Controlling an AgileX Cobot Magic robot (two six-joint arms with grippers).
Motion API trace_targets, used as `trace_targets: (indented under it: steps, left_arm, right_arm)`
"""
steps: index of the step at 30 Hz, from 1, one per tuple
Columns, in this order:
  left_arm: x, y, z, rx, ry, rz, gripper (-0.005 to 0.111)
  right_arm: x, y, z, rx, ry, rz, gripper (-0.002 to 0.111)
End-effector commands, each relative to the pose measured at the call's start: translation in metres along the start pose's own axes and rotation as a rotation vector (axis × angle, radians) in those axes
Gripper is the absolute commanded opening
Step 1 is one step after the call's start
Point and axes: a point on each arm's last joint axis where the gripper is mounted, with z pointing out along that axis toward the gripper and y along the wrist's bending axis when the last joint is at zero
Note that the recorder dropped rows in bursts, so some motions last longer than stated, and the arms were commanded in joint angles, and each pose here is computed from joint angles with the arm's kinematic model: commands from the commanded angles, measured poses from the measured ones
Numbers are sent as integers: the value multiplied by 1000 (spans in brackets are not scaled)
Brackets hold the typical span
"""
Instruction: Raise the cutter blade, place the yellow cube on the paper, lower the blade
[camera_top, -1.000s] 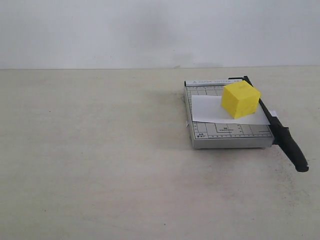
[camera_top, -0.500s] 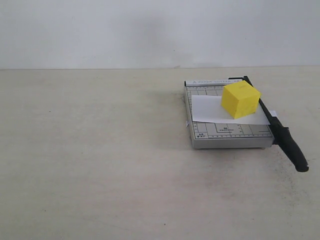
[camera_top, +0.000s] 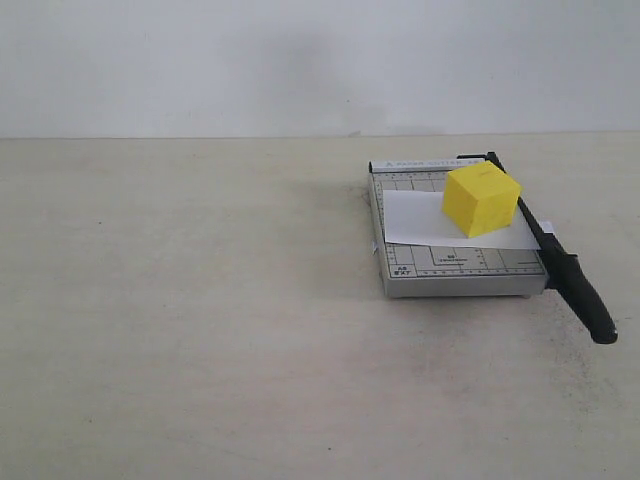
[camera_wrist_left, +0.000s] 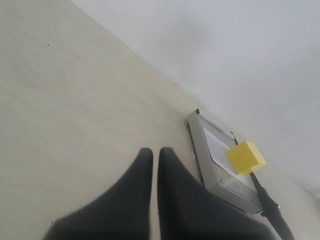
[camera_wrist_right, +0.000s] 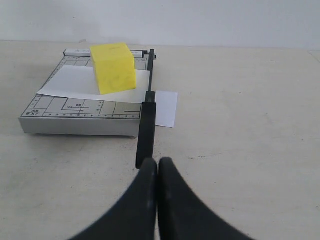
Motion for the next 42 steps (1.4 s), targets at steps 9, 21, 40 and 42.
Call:
trace_targets:
  steps: [9,21,40,42]
  left_arm:
    - [-11,6,-1,-131,-118,659,4]
    - [-3,11,-1,-154,-9,716,4]
    - [-3,11,-1,-156,-10,716,4]
    - [-3,11,-1,-156,-10,716,4]
  right_arm:
    - [-1,0,0,2,-7,-15,0]
    - [-1,0,0,0,-7,-11,0]
    - [-1,0,0,1,-10,-12,0]
    - [-1,0,0,1,-10,-12,0]
